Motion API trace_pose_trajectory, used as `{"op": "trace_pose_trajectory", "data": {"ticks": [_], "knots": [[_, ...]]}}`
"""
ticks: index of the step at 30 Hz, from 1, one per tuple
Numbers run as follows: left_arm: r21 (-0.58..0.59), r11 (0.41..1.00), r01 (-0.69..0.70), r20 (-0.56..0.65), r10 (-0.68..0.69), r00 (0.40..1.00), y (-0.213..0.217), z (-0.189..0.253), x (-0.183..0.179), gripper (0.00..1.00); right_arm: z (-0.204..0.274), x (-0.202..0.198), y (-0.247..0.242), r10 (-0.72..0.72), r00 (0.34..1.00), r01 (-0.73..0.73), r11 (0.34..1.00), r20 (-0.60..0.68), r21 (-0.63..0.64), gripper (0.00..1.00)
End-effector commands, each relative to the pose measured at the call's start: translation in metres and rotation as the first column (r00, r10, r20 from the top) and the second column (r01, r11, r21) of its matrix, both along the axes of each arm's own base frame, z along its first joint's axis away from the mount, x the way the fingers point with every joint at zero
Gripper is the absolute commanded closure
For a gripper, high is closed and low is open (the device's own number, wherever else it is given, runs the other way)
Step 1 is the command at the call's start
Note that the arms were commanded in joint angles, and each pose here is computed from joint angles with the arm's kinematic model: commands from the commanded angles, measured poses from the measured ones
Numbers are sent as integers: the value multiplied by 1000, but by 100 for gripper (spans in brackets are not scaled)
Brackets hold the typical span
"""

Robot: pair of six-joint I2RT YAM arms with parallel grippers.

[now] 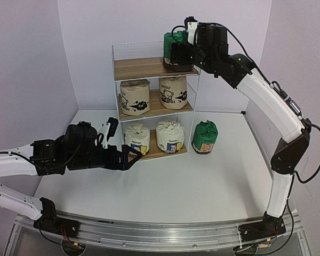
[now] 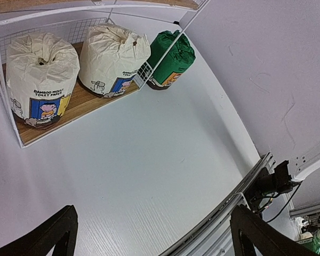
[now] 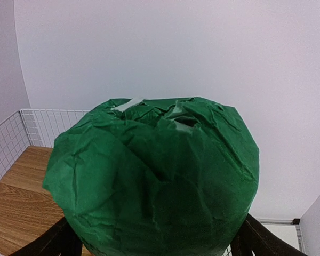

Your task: Place and organize the paper towels onto the shelf

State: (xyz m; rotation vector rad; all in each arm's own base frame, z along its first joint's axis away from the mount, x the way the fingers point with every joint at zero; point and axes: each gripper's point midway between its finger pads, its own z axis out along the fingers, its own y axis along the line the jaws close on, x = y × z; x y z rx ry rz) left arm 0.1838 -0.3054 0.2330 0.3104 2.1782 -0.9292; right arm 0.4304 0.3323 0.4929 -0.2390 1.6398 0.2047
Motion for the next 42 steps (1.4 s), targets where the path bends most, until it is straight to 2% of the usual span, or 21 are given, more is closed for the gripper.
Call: {"op": "trace_pose_trajectory", "data": {"ticks": [1,20,31,42], "knots": [[-36,998,41,35,-40,999,-8,9,-1,0,39,-19,-18,10,998,-14,998,61,60,8],[-65,997,51,41,-48,998,-9,18,-3,0,51,-40,-36,31,997,-36,998,71,58,6],[-61,997,56,36,-54,998,-12,16,-2,0,32,-67,-42,129,992,-129,988,7,86,6],[-55,997,57,32,-55,998,-14,12,-1,0,4,-53,-43,66,997,-65,998,-36,27,5]]}}
